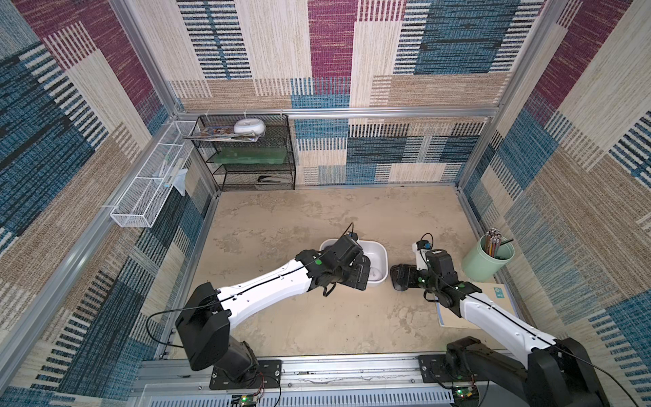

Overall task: Take out the mouse from the storage box
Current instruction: Pick up the mouse from the storage box.

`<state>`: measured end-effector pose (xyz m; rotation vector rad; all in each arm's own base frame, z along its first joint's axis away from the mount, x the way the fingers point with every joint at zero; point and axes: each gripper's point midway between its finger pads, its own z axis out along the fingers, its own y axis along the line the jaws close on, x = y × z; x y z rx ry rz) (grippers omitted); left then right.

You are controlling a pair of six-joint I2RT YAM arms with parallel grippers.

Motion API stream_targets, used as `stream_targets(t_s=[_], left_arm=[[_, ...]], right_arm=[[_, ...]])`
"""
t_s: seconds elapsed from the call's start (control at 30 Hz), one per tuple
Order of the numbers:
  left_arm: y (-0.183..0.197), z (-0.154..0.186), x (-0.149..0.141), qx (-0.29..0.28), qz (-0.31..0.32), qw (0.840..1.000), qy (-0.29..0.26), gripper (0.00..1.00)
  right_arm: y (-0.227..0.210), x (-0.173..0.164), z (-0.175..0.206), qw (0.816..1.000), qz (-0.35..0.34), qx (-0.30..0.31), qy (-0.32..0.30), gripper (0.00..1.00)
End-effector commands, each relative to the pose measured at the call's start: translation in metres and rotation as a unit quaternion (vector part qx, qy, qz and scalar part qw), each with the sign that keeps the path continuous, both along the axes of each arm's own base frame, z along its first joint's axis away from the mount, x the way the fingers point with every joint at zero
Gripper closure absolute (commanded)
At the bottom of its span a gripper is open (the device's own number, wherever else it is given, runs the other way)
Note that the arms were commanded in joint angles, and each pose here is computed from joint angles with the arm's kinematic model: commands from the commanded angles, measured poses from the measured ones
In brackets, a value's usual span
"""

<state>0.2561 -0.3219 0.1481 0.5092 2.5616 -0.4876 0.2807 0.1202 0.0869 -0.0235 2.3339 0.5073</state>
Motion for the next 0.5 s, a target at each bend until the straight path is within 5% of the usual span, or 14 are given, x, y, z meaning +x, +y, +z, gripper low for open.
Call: stream_targets(t_s=[0.0,0.47], left_arm=[[0.008,-0.012,0.005,0.056,0.006,0.998,0.001,0.01],[-0.02,-0.057,0.024,0.134,0.014,0.99,0.036,0.09]], right_arm=[[0.004,0.006,0.02,0.998,0.004,-0.006,-0.062,0.11],[0.01,-0.006,0.04,0.992,0.006,-0.017,-0.127,0.11]])
